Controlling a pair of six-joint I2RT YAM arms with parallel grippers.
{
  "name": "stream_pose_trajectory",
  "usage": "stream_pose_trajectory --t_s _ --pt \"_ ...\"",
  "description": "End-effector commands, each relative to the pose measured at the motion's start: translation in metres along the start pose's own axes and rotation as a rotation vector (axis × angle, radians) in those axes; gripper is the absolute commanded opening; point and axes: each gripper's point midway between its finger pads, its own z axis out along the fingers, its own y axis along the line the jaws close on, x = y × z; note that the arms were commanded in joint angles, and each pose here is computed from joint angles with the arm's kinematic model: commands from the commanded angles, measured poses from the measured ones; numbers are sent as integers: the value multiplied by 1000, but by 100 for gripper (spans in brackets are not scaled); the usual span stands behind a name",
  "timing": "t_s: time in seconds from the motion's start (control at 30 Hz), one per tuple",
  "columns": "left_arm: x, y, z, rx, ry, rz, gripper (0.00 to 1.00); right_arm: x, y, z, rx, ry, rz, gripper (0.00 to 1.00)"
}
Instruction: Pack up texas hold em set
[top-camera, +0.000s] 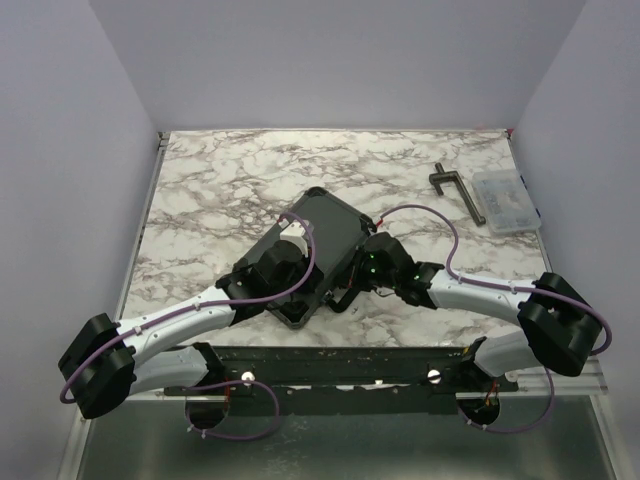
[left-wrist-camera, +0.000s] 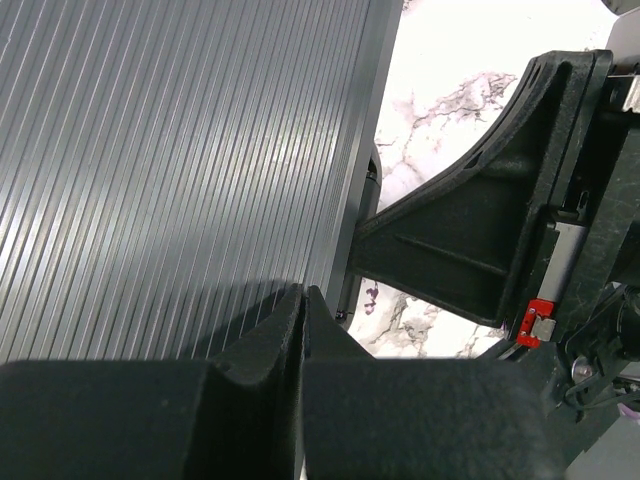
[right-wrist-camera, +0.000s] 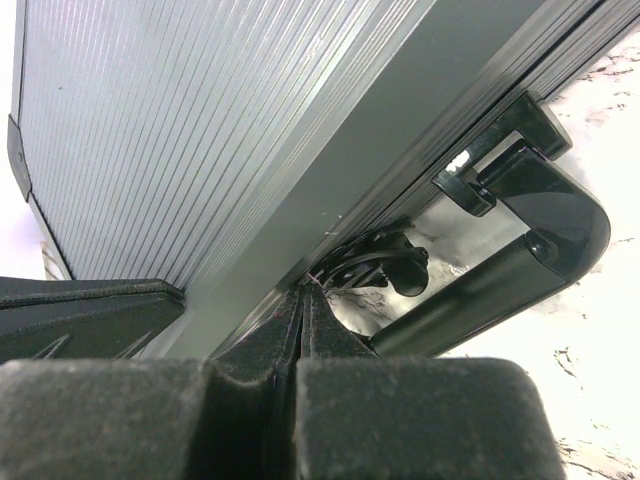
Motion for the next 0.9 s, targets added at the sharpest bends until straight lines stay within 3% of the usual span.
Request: stream_pose_trajectory --t_s 0.0,0.87 --pt "102 24 -19 -47 385 32 0 -20 20 -1 -84 -93 12 1" --pt "89 2 -9 -9 391 37 0 1 -28 -11 15 -100 25 0"
